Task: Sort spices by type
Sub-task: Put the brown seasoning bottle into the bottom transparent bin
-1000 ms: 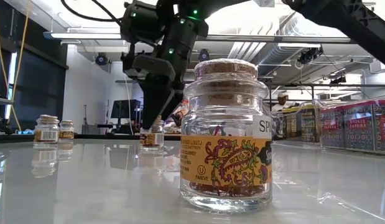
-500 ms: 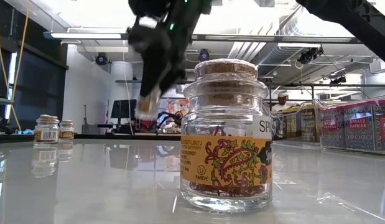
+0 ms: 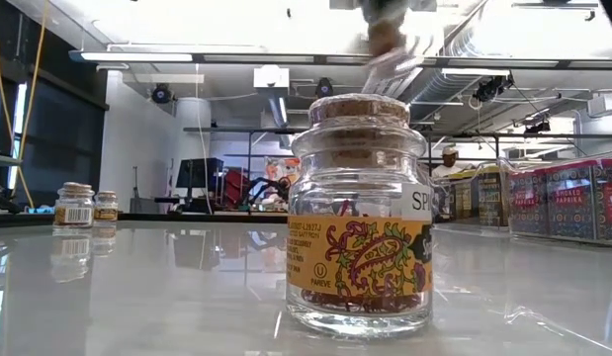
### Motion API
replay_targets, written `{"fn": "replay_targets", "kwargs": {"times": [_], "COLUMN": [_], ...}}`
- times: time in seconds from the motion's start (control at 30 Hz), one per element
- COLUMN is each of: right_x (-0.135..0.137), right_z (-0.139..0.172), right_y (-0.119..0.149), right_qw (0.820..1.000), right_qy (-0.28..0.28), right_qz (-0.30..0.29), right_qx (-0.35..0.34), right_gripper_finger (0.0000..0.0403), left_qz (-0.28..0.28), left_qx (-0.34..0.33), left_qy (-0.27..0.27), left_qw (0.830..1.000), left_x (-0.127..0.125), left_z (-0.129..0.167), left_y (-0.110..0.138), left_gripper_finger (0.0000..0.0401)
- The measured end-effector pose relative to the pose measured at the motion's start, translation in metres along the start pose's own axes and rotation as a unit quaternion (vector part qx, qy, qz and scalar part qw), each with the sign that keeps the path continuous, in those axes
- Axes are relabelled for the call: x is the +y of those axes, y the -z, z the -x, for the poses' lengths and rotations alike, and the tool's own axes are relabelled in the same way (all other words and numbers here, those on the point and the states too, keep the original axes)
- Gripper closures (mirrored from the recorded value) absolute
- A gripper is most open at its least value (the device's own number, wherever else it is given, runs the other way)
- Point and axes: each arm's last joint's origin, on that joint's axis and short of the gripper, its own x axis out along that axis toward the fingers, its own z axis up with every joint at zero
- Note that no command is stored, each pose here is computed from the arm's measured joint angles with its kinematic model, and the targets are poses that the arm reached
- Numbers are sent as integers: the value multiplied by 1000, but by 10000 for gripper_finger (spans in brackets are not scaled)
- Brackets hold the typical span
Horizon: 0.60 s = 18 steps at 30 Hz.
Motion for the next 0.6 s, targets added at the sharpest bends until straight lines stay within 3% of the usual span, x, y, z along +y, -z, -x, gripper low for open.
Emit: {"fn": "replay_targets", "kwargs": {"times": [0.13,0.27,0.4,0.6], "right_x": [51,82,107,120], "right_z": [10,38,37,2], "right_y": [47,98,151,204], "right_qw": [999,987,954,900], "right_qy": [-23,-37,-8,77], "right_qz": [-31,-155,-301,-425], "right_qx": [30,20,12,54], "right_gripper_finger": [232,232,232,232], "left_qz": [-26,-41,-53,-63], "left_qx": [-3,-3,6,10], "left_qy": [0,-1,2,3], "left_qw": [1000,999,999,998], "left_x": [4,8,12,16], "left_z": [-14,-29,-44,-60], "left_y": [-4,-7,-7,-8], "left_gripper_finger": [401,401,401,401]}}
